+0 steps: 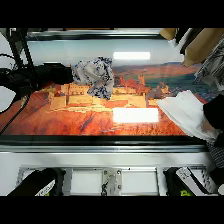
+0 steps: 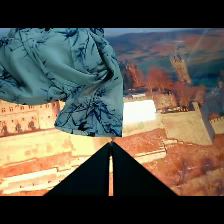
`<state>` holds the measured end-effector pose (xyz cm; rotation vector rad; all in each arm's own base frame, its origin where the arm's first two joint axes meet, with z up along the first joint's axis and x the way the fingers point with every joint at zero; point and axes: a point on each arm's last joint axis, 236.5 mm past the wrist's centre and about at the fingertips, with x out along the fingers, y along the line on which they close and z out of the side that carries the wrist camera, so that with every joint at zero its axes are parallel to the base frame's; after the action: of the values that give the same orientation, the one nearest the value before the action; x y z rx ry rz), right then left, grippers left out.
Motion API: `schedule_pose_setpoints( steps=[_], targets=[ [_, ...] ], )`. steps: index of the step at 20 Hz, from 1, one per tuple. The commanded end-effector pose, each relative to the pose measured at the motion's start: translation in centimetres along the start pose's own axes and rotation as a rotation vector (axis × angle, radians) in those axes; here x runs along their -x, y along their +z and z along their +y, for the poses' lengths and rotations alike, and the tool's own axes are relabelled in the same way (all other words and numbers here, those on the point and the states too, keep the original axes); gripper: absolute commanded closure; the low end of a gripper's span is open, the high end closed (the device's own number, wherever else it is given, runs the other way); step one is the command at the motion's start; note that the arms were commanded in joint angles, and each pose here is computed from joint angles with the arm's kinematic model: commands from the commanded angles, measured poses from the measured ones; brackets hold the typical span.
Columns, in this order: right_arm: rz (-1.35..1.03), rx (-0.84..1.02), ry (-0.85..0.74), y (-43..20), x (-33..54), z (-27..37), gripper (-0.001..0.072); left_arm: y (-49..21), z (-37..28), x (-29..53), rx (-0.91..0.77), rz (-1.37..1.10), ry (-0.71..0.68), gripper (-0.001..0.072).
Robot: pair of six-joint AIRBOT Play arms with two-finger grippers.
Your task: Fold the clothes and pants, and hang the long-sleeved shirts on hangers.
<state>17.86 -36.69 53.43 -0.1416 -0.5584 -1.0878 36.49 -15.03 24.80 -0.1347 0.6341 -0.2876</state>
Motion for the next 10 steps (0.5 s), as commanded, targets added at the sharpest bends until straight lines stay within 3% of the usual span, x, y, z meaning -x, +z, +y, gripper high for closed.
schedule_pose_setpoints(
  steps=[1,5,10],
  targets=[
    [0.045,0.000,-0.020,-1.9,1.0,-0.7,0.0693,0.1,0.0,0.0,-0.001,-0.005,-0.001,0.0684],
    [0.064,0.000,-0.030,-2.3,3.1,-1.1,0.0693,0.5,-0.1,0.0,-0.002,-0.019,-0.005,0.0684],
    [0.028,-0.030,-0.181,1.2,6.0,-4.5,0.0693,0.7,-0.2,0.0,-0.001,-0.030,-0.008,0.0684]
  ],
)
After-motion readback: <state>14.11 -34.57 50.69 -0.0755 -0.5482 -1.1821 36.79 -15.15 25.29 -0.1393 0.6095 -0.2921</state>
